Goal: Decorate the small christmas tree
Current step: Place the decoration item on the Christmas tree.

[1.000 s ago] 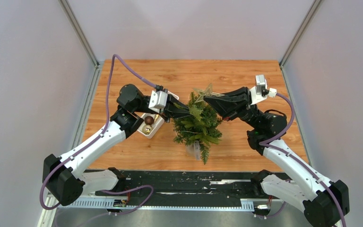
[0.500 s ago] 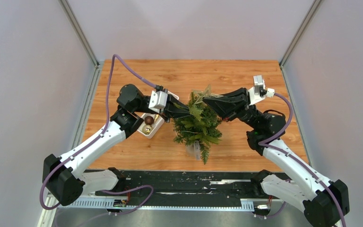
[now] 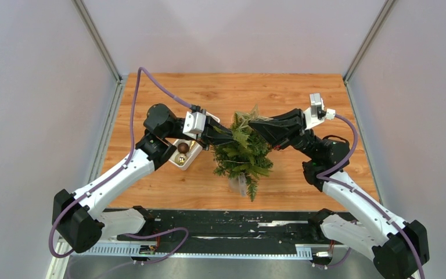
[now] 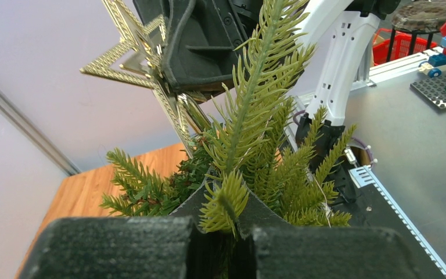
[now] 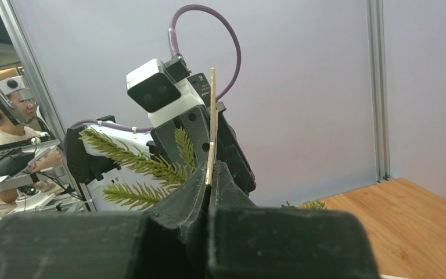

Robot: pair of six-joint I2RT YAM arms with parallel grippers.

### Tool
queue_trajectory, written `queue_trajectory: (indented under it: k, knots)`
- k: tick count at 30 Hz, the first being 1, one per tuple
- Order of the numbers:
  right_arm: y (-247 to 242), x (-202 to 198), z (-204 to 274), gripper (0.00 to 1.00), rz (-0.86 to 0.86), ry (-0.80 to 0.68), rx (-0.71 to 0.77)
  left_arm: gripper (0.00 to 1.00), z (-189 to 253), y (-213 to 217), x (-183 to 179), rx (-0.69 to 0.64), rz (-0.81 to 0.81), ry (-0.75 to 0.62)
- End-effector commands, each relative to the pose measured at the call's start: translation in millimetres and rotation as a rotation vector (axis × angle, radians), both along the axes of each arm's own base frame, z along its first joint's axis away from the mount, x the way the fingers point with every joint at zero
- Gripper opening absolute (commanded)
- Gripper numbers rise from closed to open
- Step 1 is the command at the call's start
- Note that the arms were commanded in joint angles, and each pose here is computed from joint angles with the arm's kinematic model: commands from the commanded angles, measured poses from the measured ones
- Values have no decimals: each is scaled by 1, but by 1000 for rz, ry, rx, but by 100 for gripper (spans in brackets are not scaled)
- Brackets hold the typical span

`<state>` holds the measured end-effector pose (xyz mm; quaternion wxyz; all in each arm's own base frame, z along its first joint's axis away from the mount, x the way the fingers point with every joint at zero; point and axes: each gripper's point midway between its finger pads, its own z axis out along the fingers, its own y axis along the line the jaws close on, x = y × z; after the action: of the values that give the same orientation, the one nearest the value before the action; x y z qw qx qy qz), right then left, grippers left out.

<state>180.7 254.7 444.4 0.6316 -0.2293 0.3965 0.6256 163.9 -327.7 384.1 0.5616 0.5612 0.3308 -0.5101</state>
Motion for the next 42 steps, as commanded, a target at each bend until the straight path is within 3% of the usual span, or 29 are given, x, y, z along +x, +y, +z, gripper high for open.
queue_trajectory:
  k: [1,26,42]
  knots:
    - [-1,-9,-2,0,22,-8,2,0,24,7,0,-82,44,-114]
    - [13,-11,-53,0,32,-74,-157,0,26,5,3,-86,47,-118]
    - [16,-1,-94,0,-7,-14,-285,0,27,5,3,-90,48,-122]
